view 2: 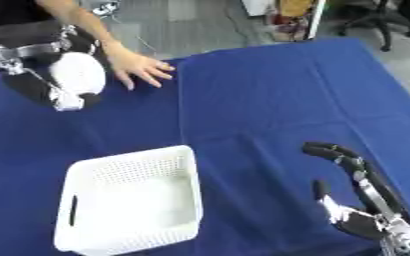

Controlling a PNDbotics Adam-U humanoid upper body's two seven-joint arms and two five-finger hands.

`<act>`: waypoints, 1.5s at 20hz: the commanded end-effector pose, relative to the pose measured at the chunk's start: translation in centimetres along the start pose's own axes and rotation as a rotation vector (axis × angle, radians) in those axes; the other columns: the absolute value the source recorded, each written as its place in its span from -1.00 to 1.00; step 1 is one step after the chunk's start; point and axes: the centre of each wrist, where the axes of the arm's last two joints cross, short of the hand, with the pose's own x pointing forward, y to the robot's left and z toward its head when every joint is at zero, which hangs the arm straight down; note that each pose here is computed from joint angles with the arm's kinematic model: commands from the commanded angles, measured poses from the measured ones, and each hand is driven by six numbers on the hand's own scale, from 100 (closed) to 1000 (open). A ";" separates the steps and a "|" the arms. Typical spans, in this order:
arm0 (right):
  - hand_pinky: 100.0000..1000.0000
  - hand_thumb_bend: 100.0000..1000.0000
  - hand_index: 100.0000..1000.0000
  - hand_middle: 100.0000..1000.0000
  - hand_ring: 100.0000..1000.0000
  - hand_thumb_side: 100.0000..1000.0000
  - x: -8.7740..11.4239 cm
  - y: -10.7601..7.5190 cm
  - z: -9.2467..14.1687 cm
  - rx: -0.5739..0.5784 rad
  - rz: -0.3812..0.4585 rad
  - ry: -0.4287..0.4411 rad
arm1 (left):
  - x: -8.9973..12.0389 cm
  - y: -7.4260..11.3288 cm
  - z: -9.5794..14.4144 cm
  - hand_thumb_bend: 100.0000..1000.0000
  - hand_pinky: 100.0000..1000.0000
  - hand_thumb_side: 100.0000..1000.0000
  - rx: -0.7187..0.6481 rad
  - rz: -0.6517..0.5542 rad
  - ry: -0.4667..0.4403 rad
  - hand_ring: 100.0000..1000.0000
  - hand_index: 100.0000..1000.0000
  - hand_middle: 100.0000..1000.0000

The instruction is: Pick up objects on the table and place them in the box.

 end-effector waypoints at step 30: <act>0.74 -1.00 0.74 0.53 0.74 -0.01 0.2 -0.9 -0.4 0.008 0.028 -0.032 | 5.6 0.2 -2.9 -1.00 -1.00 -0.67 -0.252 -0.056 -0.299 -0.99 -0.07 -0.31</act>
